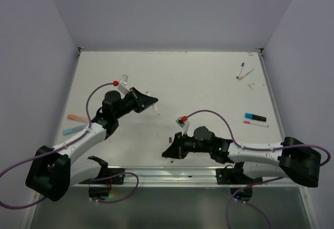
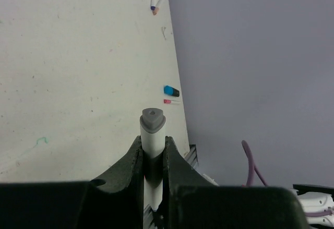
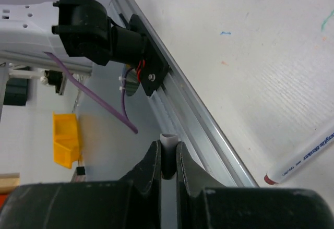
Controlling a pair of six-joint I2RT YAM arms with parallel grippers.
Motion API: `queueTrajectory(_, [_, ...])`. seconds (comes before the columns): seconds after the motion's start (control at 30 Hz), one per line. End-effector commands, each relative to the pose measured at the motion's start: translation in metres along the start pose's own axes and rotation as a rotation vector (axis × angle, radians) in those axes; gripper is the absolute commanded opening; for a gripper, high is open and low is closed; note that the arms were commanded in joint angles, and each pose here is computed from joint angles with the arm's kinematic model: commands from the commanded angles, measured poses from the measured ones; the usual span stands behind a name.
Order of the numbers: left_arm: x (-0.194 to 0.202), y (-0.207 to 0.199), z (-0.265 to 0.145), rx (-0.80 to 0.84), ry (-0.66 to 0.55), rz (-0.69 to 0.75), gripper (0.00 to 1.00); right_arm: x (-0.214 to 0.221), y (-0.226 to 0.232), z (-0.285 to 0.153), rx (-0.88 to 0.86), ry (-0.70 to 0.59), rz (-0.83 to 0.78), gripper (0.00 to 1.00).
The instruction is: Open the pen caps
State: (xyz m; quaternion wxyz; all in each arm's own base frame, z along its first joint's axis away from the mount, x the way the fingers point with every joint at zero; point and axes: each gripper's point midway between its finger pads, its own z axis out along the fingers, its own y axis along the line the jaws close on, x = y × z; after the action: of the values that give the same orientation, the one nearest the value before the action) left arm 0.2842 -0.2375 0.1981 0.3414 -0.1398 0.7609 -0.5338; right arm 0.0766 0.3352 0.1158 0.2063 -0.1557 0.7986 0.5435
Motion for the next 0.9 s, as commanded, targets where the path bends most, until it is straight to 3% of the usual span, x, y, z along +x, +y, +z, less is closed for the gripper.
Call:
queueTrajectory(0.0, [0.002, -0.024, -0.001, 0.146, 0.037, 0.030, 0.00, -0.012, 0.026, -0.004, -0.084, -0.025, -0.025, 0.00])
queueTrajectory(0.13, [-0.005, 0.012, 0.002, -0.112, 0.065, 0.158, 0.00, -0.048, -0.014, -0.013, 0.175, -0.107, -0.049, 0.00])
queueTrajectory(0.17, [-0.018, 0.016, 0.001, -0.173, 0.026, 0.223, 0.00, -0.062, -0.027, -0.020, 0.287, -0.127, -0.047, 0.00])
queueTrajectory(0.33, [-0.021, 0.074, -0.009, -0.499, 0.134, 0.335, 0.00, -0.145, -0.062, -0.051, 0.479, -0.242, -0.033, 0.00])
queueTrajectory(0.4, [-0.020, 0.104, -0.013, -0.638, 0.180, 0.340, 0.00, -0.163, -0.096, -0.054, 0.604, -0.218, -0.038, 0.00])
queueTrajectory(0.53, [-0.031, 0.124, -0.014, -0.762, 0.186, 0.392, 0.00, -0.204, -0.125, -0.052, 0.759, -0.195, -0.072, 0.00])
queueTrajectory(0.7, [-0.037, 0.151, -0.014, -0.915, 0.249, 0.429, 0.00, -0.224, -0.177, -0.041, 0.896, -0.119, -0.077, 0.00])
queueTrajectory(0.87, [-0.040, 0.152, -0.007, -0.950, 0.274, 0.457, 0.00, -0.242, -0.208, -0.037, 0.974, -0.088, -0.070, 0.00])
